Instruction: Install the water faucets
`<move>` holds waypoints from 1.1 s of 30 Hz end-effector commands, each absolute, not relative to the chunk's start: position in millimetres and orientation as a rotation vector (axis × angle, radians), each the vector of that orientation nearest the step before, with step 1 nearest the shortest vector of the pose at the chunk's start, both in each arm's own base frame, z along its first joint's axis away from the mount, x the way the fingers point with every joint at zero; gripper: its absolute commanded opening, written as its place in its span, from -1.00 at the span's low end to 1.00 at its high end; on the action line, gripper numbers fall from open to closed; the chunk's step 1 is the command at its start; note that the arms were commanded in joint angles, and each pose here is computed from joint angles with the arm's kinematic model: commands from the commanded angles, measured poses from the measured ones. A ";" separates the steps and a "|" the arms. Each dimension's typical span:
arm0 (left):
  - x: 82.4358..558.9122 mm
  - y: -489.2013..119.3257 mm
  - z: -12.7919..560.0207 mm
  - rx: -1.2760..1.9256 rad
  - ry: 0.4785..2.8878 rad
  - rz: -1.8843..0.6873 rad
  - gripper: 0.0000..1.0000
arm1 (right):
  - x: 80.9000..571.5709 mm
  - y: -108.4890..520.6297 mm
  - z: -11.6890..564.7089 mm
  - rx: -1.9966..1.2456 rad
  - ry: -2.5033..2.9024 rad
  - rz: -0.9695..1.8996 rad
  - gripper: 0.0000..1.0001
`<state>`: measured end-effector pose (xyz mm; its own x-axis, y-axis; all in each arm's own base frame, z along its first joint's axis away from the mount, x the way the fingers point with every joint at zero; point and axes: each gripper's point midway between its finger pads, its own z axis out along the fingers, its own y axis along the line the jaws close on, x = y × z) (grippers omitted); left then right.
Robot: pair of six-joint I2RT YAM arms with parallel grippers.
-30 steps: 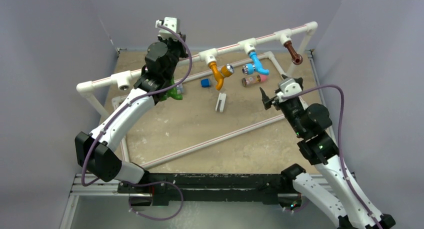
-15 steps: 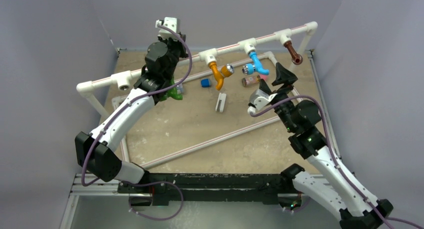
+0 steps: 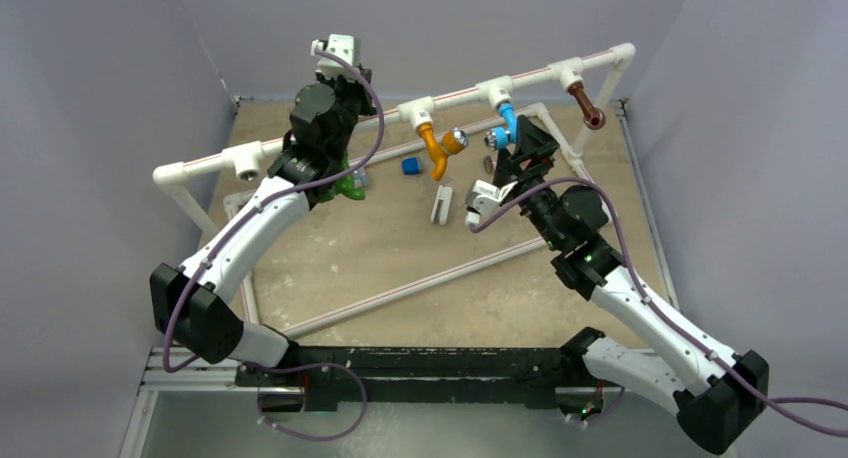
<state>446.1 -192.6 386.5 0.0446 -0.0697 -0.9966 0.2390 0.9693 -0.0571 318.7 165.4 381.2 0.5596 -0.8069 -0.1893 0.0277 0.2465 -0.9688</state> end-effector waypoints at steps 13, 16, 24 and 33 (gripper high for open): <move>418.4 -208.6 216.1 0.436 1.981 -0.133 -1.00 | 316.9 177.8 415.1 -1.061 0.738 -0.635 0.08; 418.7 -208.3 216.0 0.435 1.982 -0.132 -1.00 | 315.1 183.9 406.2 -1.057 0.755 -0.593 -0.13; 418.4 -208.1 215.5 0.437 1.982 -0.129 -1.00 | 310.9 192.9 378.4 -0.949 0.864 -0.374 -1.00; 418.4 -208.3 213.6 0.439 1.986 -0.129 -1.00 | 300.8 207.5 376.4 -0.591 1.034 0.156 -1.00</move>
